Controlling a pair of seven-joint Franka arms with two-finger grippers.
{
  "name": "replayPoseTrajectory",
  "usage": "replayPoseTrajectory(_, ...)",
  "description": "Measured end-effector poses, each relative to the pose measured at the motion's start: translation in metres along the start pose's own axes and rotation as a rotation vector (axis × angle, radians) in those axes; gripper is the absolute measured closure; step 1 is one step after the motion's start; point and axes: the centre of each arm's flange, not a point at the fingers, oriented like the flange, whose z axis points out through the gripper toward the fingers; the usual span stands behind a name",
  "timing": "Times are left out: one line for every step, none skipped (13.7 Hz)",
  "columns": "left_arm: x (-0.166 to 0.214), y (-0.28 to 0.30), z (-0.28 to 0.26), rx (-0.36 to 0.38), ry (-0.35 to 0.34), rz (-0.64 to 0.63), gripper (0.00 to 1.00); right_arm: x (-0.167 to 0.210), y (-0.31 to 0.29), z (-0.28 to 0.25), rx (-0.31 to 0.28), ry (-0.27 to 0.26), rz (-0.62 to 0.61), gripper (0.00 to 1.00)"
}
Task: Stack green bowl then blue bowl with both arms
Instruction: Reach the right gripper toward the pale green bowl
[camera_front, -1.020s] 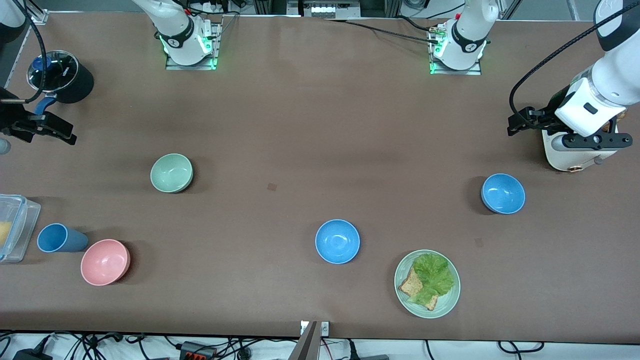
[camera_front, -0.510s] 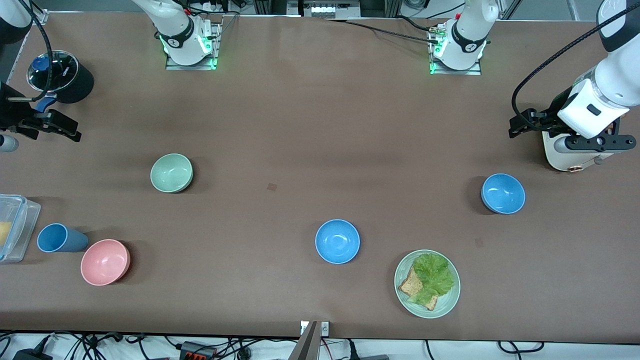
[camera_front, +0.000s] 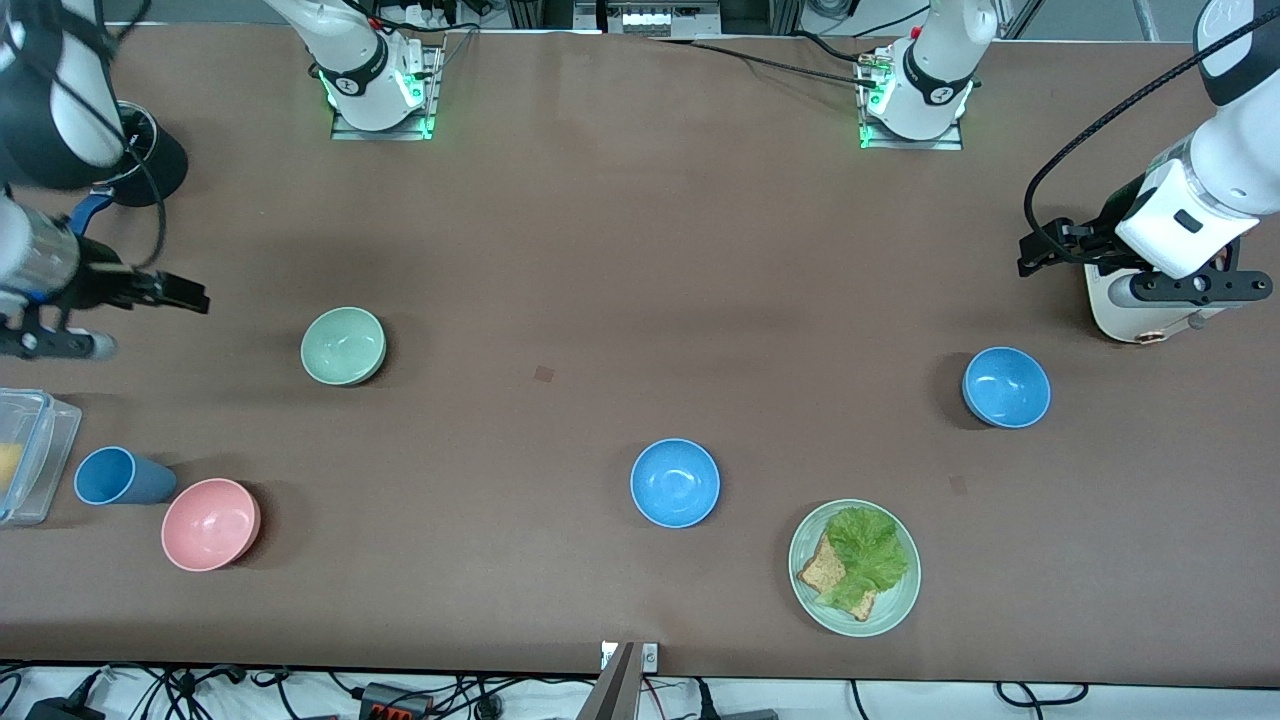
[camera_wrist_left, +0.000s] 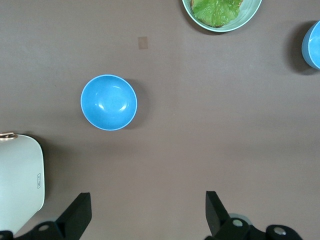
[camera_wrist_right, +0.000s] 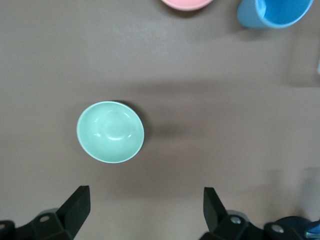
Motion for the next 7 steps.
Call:
replayPoseTrajectory(0.0,0.0,0.0,0.0,0.0,0.0,0.0,0.01,0.003,0.025,0.001,-0.035,0.004,0.0)
replayPoseTrajectory(0.0,0.0,0.0,0.0,0.0,0.0,0.0,0.019,0.004,0.051,0.003,-0.07,0.006,0.0)
replayPoseTrajectory(0.0,0.0,0.0,0.0,0.0,0.0,0.0,0.026,0.004,0.078,0.003,-0.101,0.005,0.0)
replayPoseTrajectory(0.001,0.0,0.0,0.0,-0.001,0.0,0.0,0.031,0.002,0.106,0.004,-0.125,0.003,0.0)
replayPoseTrajectory(0.001,0.0,0.0,0.0,-0.001,0.0,0.0,0.034,0.001,0.133,0.004,-0.145,0.001,0.0)
replayPoseTrajectory(0.001,-0.001,0.0,0.0,-0.001,-0.001,0.0,0.033,0.0,0.156,0.005,-0.162,-0.001,0.0)
replayPoseTrajectory(0.001,-0.001,0.0,0.0,-0.001,-0.002,0.0,0.03,-0.001,0.175,0.006,-0.177,-0.004,0.0)
